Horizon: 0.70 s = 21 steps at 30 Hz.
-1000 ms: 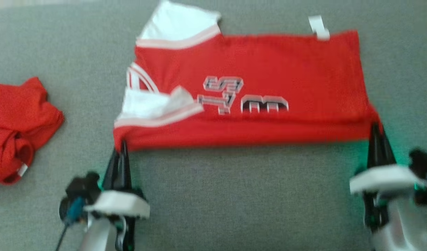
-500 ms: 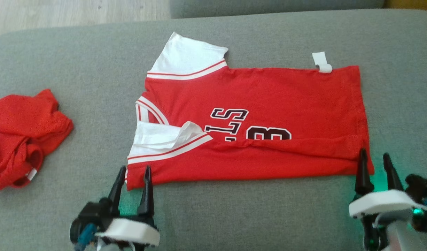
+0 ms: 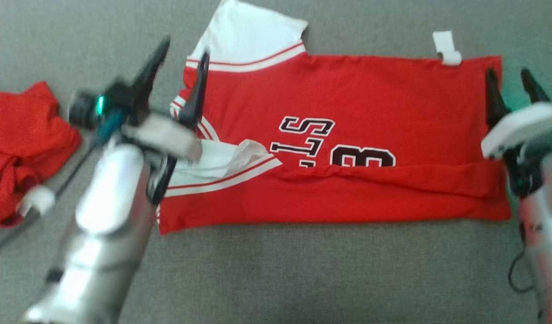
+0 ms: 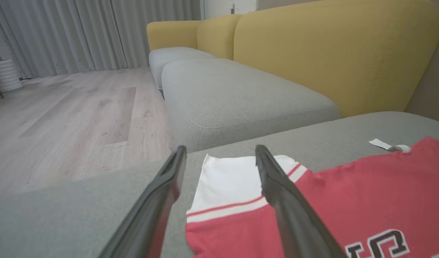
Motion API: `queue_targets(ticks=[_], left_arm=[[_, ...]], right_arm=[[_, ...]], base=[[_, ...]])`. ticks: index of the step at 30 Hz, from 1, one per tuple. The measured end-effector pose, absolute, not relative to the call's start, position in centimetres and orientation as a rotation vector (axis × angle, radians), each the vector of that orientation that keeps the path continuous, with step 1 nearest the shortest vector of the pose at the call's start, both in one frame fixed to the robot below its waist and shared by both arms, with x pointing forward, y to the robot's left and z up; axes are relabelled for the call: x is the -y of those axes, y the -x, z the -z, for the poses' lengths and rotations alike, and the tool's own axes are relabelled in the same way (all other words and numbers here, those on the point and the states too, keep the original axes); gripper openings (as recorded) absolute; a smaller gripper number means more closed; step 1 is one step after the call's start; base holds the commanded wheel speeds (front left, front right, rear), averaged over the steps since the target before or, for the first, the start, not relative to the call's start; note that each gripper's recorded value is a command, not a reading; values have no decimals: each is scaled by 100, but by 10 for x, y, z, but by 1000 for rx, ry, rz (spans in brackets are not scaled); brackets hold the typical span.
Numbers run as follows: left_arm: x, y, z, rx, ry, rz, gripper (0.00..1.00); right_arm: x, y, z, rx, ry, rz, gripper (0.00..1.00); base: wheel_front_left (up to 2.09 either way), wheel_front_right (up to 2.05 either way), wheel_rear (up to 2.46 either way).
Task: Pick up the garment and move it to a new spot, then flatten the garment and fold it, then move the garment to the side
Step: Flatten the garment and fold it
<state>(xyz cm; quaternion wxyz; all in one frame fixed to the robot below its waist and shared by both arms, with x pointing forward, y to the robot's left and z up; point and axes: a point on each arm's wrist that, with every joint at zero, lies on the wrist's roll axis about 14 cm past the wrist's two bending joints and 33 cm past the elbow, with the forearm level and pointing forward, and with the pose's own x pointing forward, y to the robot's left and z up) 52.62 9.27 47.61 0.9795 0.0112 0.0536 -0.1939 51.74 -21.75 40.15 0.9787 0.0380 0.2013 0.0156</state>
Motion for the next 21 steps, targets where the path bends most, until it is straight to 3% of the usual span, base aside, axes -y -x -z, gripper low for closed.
queue_targets(ticks=[7,15,16,19,21], left_arm=[[-76,-544,-443,-234,-72,489,100],[-78,-562,-430,-269,-93,516,100],[-79,-564,-429,-273,-93,516,100],[-82,-568,-422,-289,-93,514,100],[-82,-571,-418,-301,-100,519,100]], right_arm=[[220,-529,-363,-552,-40,-41,100],[217,-544,-359,-509,-47,-48,100],[217,-545,-358,-507,-45,-51,95],[216,-547,-357,-504,-45,-57,0],[215,-549,-358,-489,-47,-63,0]], base=[[0,0,0],[0,0,0],[0,0,0],[0,0,0],[0,0,0]])
